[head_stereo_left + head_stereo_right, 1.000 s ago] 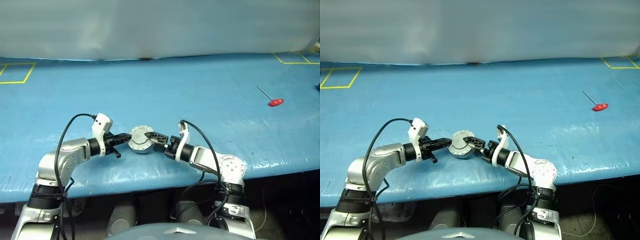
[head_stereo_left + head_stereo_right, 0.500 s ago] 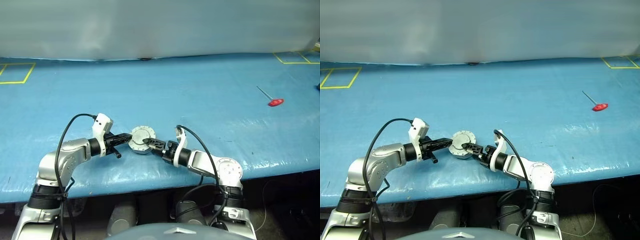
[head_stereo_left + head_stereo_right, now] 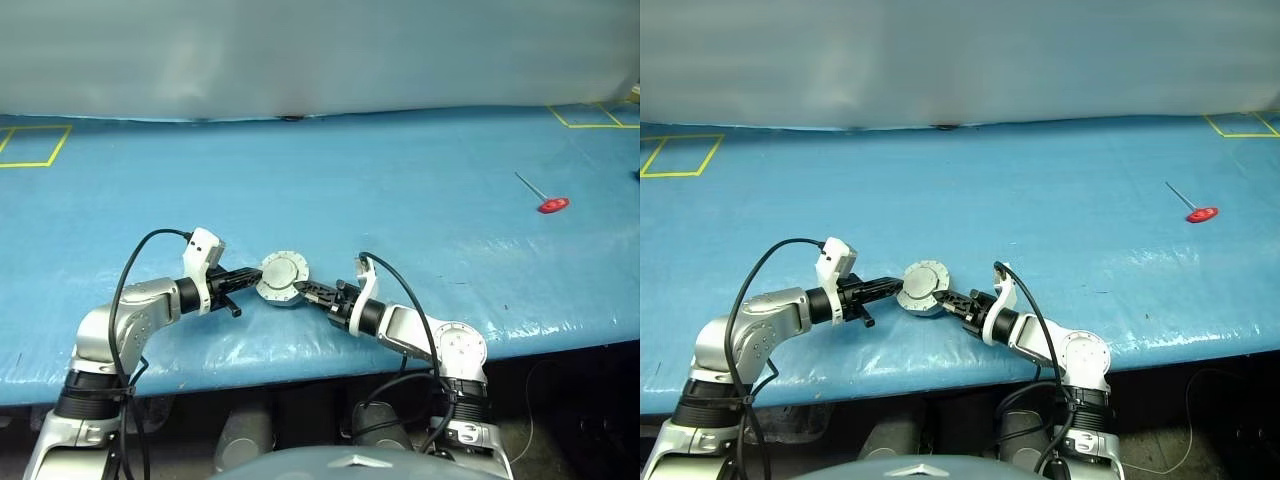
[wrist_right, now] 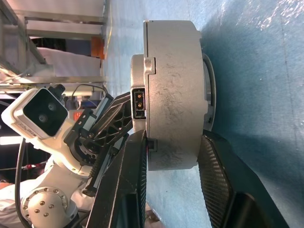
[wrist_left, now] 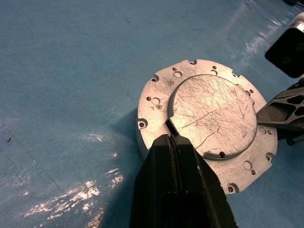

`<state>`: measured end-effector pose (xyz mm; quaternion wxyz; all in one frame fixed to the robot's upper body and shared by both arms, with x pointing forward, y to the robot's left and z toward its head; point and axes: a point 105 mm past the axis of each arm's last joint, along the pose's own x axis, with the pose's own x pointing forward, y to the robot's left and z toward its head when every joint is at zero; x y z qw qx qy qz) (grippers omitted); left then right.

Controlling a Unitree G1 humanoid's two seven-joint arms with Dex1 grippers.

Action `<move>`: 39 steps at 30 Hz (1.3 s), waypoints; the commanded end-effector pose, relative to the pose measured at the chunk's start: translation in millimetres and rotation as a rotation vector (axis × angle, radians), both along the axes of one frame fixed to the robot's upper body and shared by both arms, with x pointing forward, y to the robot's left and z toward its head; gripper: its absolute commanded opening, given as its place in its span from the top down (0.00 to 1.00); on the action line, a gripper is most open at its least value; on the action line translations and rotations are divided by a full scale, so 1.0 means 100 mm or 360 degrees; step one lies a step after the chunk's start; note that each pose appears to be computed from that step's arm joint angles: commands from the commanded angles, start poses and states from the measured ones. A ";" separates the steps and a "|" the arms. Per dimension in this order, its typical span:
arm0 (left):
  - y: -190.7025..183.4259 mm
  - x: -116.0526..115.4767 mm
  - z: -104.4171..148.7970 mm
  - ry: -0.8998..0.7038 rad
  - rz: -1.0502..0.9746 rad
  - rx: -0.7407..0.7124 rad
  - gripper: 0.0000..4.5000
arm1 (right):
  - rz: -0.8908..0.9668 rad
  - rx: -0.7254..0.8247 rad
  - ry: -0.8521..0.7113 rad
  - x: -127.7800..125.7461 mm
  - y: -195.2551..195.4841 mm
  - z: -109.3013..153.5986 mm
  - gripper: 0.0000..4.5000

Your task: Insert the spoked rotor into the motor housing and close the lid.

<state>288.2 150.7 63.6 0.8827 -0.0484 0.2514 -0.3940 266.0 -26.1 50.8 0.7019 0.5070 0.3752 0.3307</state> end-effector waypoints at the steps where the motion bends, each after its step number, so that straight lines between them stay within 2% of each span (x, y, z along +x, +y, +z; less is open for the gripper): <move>1: -0.07 -0.14 -0.25 0.0166 -0.0037 0.0029 1.00 | 0.0003 0.0110 0.0037 -0.06 0.17 0.03 0.74; 13: -0.08 -0.14 -0.25 0.0167 -0.0039 0.0029 1.00 | -0.0098 0.0169 0.0064 0.00 0.16 0.06 0.74; 22: -0.08 -0.13 -0.24 0.0159 -0.0033 0.0015 1.00 | -0.0064 0.0160 0.0059 -0.03 0.20 0.06 0.74; 30: -0.03 -0.03 0.09 -0.0024 0.0175 -0.0258 1.00 | -0.0078 0.0133 0.0067 -0.04 0.17 0.02 0.74; 39: 0.23 -0.18 0.45 -0.0223 0.0440 -0.0468 1.00 | -0.0112 0.0157 0.0083 -0.04 0.14 0.01 0.74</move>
